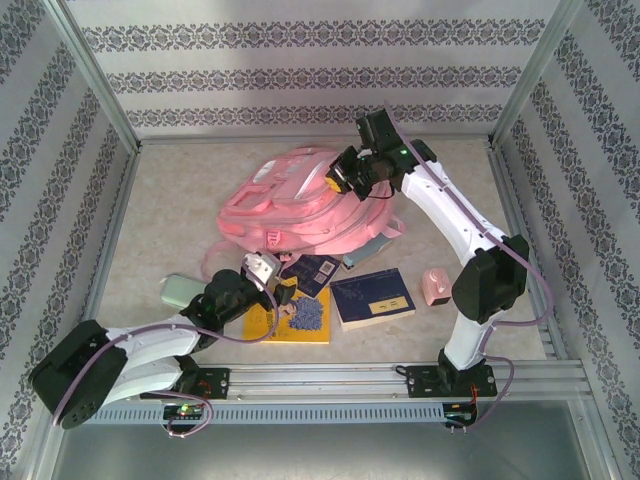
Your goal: Pack the student bag
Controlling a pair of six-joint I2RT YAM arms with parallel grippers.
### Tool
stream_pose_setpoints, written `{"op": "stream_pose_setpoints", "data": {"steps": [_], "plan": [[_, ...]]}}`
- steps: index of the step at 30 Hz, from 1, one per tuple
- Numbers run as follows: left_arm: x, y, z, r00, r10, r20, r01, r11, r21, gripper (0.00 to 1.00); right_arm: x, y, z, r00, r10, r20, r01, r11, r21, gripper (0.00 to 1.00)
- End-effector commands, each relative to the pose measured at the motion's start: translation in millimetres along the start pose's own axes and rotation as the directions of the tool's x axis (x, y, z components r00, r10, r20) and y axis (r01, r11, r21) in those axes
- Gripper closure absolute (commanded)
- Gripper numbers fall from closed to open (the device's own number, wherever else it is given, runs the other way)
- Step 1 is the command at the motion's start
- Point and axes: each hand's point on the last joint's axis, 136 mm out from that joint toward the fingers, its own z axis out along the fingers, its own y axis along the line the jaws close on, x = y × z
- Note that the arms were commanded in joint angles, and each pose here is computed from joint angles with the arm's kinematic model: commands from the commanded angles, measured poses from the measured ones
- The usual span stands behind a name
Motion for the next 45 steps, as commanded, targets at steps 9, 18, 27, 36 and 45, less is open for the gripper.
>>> {"op": "stream_pose_setpoints", "data": {"steps": [9,18,27,36,45], "plan": [[-12,4,15,0.998,-0.004,0.061,0.006,1.000,-0.022,0.43,15,29,-15,0.998,-0.062,-0.013,0.060,0.990,-0.126,1.00],[-3,19,25,0.999,-0.029,0.035,0.031,0.997,-0.069,0.42,23,34,-15,0.997,-0.073,-0.023,0.069,0.988,-0.139,1.00],[2,36,30,0.998,-0.058,0.033,0.061,0.991,-0.123,0.42,27,30,-15,0.997,-0.077,-0.031,0.072,0.988,-0.134,1.00],[4,45,33,0.997,-0.076,0.028,0.079,0.985,-0.154,0.43,31,28,-15,0.996,-0.078,-0.043,0.071,0.988,-0.136,1.00],[-1,58,37,0.997,-0.074,0.037,0.080,0.975,-0.207,0.55,40,28,-14,0.994,-0.087,-0.059,0.078,0.987,-0.139,1.00]]}}
